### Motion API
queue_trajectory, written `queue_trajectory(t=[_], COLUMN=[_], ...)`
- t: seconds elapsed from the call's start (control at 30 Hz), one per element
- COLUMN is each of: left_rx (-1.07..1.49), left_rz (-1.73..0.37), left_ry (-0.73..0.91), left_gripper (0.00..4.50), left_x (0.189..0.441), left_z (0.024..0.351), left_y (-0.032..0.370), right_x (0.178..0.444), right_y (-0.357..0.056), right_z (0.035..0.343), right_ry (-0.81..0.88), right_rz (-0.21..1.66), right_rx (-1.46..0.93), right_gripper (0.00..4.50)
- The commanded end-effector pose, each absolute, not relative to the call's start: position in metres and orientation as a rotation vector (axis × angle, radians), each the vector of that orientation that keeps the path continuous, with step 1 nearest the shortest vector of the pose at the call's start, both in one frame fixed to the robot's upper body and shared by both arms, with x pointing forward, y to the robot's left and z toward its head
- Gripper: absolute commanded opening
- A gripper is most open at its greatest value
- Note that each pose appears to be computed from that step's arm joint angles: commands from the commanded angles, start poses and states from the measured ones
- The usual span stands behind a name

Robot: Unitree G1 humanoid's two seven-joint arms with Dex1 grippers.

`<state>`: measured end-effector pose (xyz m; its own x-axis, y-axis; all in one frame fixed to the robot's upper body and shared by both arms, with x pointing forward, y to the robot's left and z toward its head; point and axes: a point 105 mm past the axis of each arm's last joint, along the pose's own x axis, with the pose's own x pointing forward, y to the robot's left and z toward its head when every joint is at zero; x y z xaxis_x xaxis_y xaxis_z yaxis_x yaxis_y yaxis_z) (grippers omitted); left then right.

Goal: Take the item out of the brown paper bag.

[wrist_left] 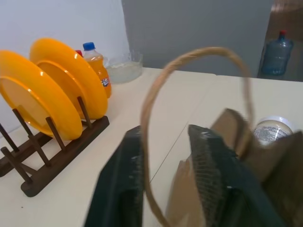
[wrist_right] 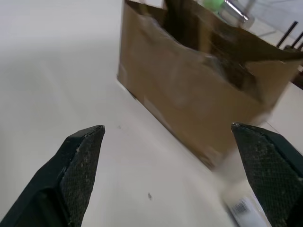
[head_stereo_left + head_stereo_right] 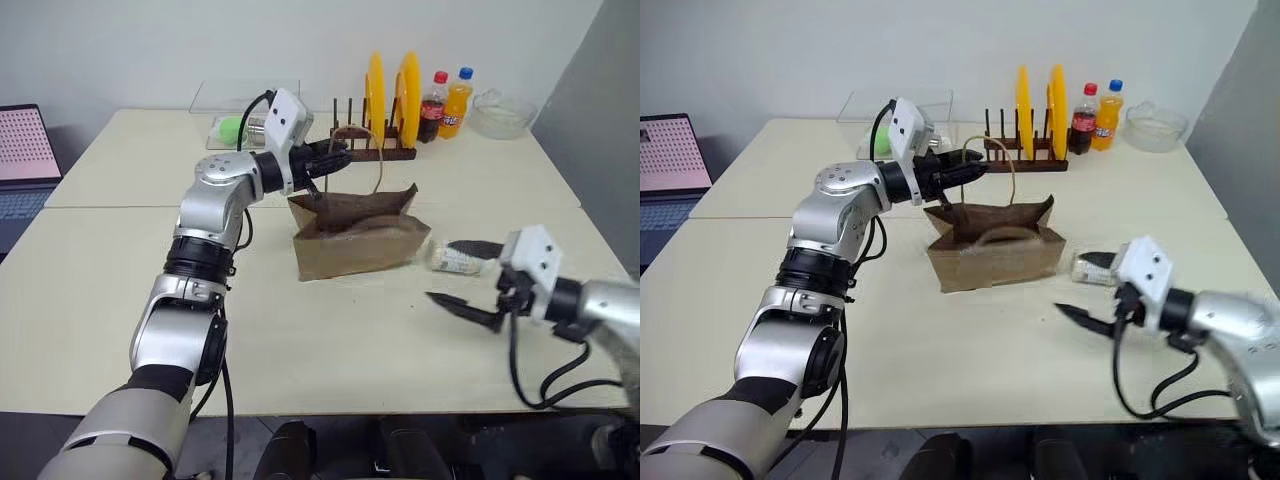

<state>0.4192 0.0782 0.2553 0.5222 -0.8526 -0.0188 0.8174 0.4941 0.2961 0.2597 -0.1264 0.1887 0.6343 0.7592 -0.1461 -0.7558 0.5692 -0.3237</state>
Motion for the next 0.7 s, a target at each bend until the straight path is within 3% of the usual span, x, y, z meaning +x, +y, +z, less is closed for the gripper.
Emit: queue_trajectory(t=[0.03, 0.17, 0.23, 0.43, 0.63, 0.7], left_rx=[0.377, 0.411, 0.441, 0.572, 0.480, 0.363], left_rz=[-0.985, -0.957, -0.979, -0.921, -0.800, -0.679], left_ry=[-0.200, -0.187, -0.169, -0.178, -0.186, -0.168], left_gripper=[2.79, 4.07, 4.47, 4.47, 4.47, 4.47], left_x=[0.422, 0.423, 0.418, 0.404, 0.387, 0.380], left_z=[0.280, 0.278, 0.273, 0.267, 0.264, 0.249], left_y=[0.089, 0.105, 0.111, 0.142, 0.170, 0.188], right_x=[0.268, 0.272, 0.273, 0.274, 0.270, 0.268], right_y=[-0.115, -0.115, -0.116, -0.122, -0.130, -0.132], right_z=[0.204, 0.204, 0.203, 0.199, 0.197, 0.199], right_ry=[-0.113, -0.117, -0.112, -0.089, -0.102, -0.147], right_rz=[0.801, 0.788, 0.789, 0.786, 0.747, 0.697], right_rx=[-0.383, -0.389, -0.397, -0.419, -0.408, -0.372], right_gripper=[4.50, 4.50, 4.50, 4.50, 4.50, 4.50])
